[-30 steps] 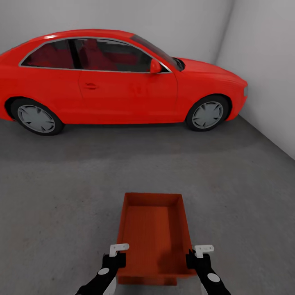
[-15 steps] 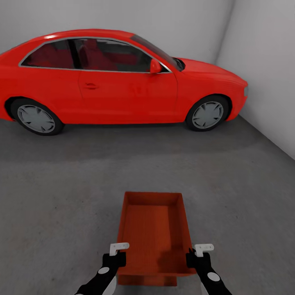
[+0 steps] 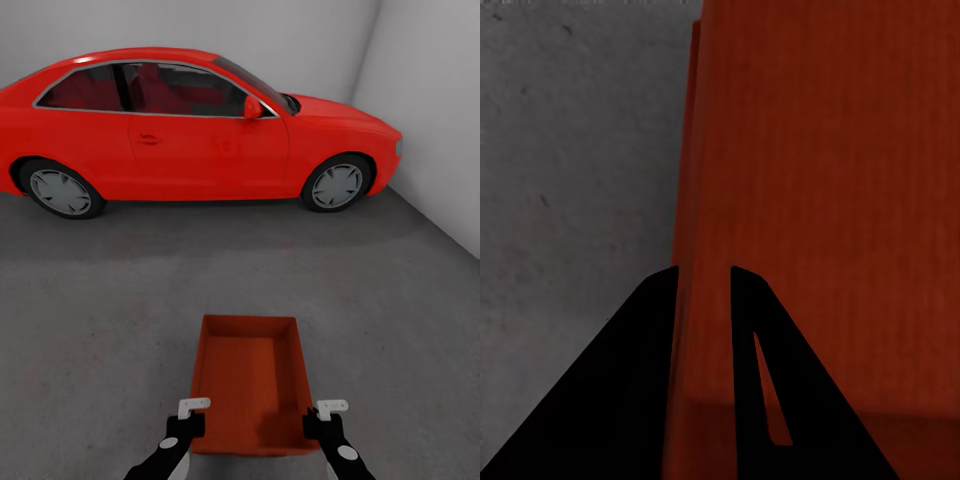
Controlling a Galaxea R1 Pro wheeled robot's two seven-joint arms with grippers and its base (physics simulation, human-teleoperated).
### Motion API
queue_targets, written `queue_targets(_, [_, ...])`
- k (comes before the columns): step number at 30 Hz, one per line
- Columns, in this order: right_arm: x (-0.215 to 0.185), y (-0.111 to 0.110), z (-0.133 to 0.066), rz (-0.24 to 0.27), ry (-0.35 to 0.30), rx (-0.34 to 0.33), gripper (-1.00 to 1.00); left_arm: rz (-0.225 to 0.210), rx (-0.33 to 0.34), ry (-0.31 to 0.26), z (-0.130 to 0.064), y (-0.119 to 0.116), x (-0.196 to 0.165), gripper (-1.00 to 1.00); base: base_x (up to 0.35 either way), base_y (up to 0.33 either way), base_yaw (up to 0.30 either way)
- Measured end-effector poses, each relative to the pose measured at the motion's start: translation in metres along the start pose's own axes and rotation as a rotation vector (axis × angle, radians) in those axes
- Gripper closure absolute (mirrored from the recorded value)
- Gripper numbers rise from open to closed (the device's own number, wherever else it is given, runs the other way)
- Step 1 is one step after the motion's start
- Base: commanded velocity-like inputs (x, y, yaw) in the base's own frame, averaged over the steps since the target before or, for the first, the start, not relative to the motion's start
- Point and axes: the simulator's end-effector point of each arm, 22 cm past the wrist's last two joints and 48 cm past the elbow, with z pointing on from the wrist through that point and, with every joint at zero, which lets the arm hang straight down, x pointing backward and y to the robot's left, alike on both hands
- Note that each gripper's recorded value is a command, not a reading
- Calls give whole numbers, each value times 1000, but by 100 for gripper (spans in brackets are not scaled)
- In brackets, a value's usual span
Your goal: Move the two storage containers from the living room to the garage. In the garage, place one container on the floor and stack the other container on top of it (either order is fine).
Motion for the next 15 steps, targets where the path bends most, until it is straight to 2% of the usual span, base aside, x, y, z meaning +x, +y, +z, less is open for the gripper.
queue_targets(6, [-14,-1,0,0,-29,2,100,-5,6,-28,1,-1,-13,100,0,0,0])
queue_targets(15, [-10,0,0,1,-22,2,100,-3,5,-22,1,-1,-10,100,0,0,0])
